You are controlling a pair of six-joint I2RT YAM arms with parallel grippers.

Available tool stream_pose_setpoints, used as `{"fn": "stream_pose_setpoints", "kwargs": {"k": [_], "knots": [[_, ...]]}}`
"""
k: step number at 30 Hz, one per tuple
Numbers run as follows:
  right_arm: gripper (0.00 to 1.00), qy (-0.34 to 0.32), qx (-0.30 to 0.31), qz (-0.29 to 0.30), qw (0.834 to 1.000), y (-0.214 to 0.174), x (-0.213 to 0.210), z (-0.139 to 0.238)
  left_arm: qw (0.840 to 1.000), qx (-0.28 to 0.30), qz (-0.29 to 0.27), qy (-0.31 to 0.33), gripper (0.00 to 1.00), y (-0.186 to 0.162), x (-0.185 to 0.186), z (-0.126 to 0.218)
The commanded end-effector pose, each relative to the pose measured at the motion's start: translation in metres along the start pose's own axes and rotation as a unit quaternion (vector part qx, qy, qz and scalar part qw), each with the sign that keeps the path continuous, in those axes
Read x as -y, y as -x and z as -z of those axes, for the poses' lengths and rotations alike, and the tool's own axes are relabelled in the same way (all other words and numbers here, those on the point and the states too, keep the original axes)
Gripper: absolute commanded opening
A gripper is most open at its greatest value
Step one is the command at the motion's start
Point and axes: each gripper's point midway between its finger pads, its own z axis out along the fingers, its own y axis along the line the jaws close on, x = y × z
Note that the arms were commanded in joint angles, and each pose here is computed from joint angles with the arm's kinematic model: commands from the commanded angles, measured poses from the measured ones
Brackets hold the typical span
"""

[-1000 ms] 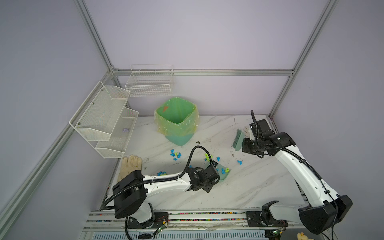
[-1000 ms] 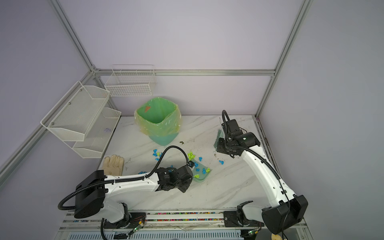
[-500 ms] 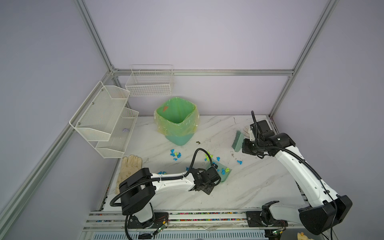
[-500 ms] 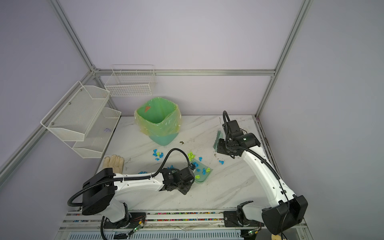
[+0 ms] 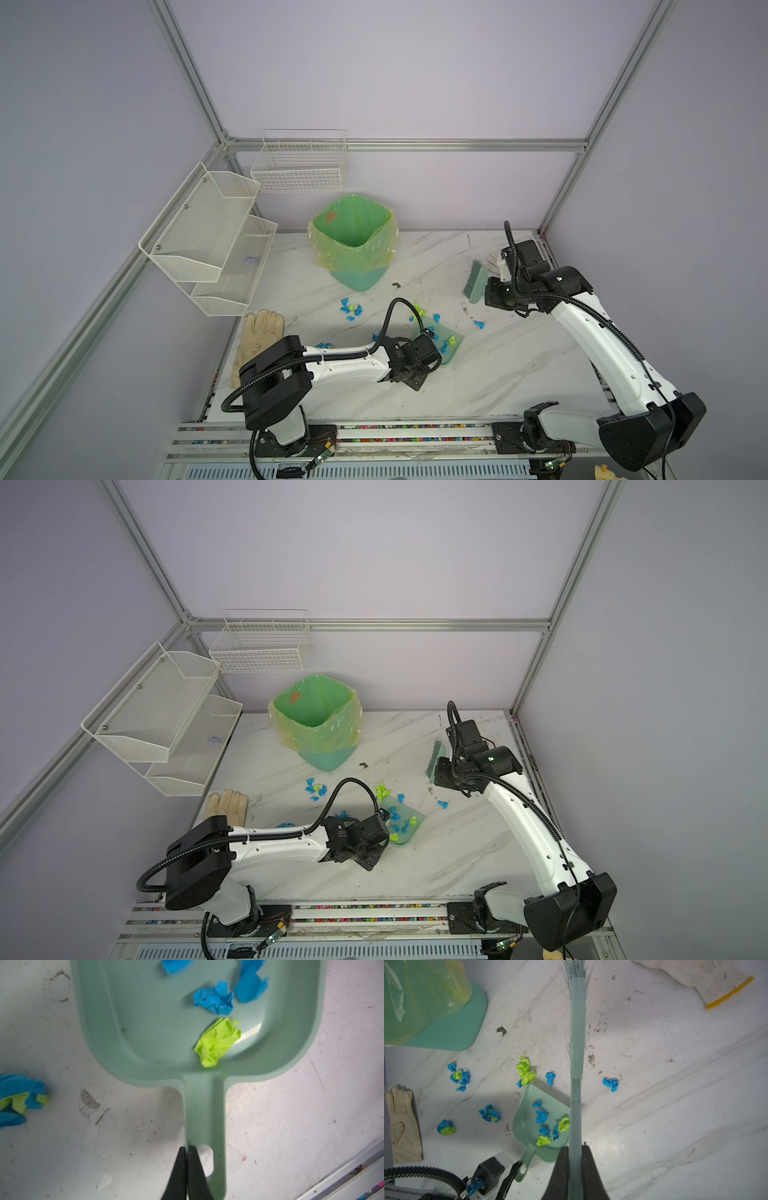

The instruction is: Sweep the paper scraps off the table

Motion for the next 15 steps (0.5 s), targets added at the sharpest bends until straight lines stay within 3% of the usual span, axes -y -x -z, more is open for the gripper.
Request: {"fn": "stream_pose_setpoints", "kwargs": {"k": [1,15], "knots": [[0.0,0.008,0.016,0.003,1.0,0.004,0.0,0.007,1.0,0.006,0.009,-0.009,0.0,0.005,0.005,0.006],[0.0,-0.002,0.024,0.006,1.0,0.006,0.005,0.008,1.0,0.028,0.01,-0.006,0.0,0.028,0.007,0.037]]}}
